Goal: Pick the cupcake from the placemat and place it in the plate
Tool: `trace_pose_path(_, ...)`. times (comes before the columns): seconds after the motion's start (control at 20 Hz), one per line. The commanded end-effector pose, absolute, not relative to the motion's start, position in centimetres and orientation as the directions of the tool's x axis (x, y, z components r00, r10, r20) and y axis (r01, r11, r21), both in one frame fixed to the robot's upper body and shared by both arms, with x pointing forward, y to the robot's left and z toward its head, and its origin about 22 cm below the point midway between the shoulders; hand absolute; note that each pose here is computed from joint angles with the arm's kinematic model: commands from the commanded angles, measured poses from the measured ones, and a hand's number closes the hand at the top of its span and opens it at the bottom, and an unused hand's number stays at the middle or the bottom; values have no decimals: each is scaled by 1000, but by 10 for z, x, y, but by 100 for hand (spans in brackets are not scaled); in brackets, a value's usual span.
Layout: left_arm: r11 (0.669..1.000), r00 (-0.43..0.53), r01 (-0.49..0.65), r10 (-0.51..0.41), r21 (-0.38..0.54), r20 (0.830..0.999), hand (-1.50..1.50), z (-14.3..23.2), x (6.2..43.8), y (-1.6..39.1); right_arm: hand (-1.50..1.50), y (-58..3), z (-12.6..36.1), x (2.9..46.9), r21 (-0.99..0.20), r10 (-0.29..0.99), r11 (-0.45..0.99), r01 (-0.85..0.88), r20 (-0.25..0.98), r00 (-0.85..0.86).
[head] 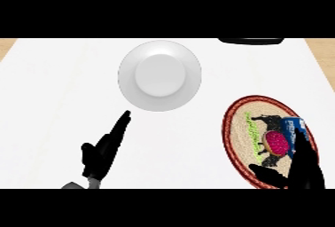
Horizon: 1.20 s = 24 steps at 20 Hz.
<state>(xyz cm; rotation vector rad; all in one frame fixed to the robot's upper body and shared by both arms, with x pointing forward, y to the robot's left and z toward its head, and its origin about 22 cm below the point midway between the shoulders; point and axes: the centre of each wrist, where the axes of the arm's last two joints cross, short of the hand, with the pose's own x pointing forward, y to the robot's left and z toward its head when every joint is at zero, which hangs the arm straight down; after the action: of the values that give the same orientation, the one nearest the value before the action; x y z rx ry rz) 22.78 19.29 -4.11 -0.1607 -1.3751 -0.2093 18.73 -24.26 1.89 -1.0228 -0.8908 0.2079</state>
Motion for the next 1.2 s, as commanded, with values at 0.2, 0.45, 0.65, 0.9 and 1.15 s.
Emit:
trace_pose_path(0.2, 981, 39, 38, -194, 193, 980, 0, -16, 254, 272, -150, -236, 46, 201, -849, 526, 519, 101, 410, 745)
trace_pose_path(0.45, 978, 31, 66, -199, 197, 980, 0, -21, 247, 269, -150, -224, 47, 214, -838, 508, 536, 103, 417, 753)
trace_pose_path(0.65, 984, 38, 39, -175, 173, 984, 0, -14, 259, 284, -150, -231, 37, 211, -865, 521, 498, 52, 347, 780)
trace_pose_path(0.9, 980, 39, 44, -198, 196, 979, 0, -14, 252, 286, -150, -230, 29, 219, -868, 507, 494, 40, 325, 798)
trace_pose_path(1.15, 982, 46, 48, -186, 184, 982, 0, -16, 254, 282, 150, -221, 19, 217, -838, 570, 544, -40, 334, 751)
